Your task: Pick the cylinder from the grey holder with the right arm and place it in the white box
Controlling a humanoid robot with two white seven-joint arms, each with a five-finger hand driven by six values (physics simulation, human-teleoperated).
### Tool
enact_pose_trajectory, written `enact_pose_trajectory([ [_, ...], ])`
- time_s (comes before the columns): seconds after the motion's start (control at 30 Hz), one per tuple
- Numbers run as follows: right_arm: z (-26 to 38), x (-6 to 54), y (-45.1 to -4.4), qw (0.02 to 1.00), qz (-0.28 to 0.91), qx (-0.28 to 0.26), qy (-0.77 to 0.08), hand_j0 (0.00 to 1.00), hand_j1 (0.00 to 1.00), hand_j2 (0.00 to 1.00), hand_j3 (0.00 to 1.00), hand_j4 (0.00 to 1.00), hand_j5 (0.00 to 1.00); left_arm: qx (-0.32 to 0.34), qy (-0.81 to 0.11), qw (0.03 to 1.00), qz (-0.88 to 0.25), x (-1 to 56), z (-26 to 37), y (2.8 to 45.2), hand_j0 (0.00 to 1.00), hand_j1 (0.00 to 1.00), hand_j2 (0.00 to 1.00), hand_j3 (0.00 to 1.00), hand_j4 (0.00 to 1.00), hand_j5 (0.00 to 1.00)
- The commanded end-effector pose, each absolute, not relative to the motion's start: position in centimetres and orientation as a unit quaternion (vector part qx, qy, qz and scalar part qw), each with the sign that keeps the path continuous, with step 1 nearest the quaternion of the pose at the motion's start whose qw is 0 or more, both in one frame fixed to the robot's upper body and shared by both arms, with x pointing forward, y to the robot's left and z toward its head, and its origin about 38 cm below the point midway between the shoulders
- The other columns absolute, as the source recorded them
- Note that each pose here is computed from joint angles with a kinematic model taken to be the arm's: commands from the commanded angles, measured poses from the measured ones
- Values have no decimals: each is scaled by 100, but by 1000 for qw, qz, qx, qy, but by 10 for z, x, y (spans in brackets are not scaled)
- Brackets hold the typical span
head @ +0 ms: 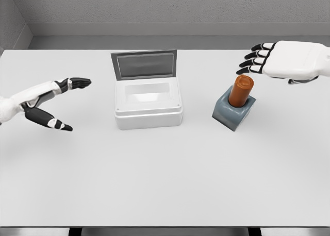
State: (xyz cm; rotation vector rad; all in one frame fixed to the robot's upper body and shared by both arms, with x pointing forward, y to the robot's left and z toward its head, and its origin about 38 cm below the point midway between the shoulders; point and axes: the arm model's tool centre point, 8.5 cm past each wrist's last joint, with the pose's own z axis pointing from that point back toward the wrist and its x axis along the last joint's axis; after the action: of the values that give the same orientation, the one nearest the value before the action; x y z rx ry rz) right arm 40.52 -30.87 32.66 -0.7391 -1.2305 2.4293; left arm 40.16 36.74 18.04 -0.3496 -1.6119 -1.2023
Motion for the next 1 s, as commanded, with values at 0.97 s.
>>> enact_pose_trajectory([
  [0.97, 278, 430, -273, 157, 868, -184, -433, 100, 100, 100, 100, 100, 100, -28, -667, 643, -375, 479, 121, 413, 100, 100, 100, 100, 100, 100],
])
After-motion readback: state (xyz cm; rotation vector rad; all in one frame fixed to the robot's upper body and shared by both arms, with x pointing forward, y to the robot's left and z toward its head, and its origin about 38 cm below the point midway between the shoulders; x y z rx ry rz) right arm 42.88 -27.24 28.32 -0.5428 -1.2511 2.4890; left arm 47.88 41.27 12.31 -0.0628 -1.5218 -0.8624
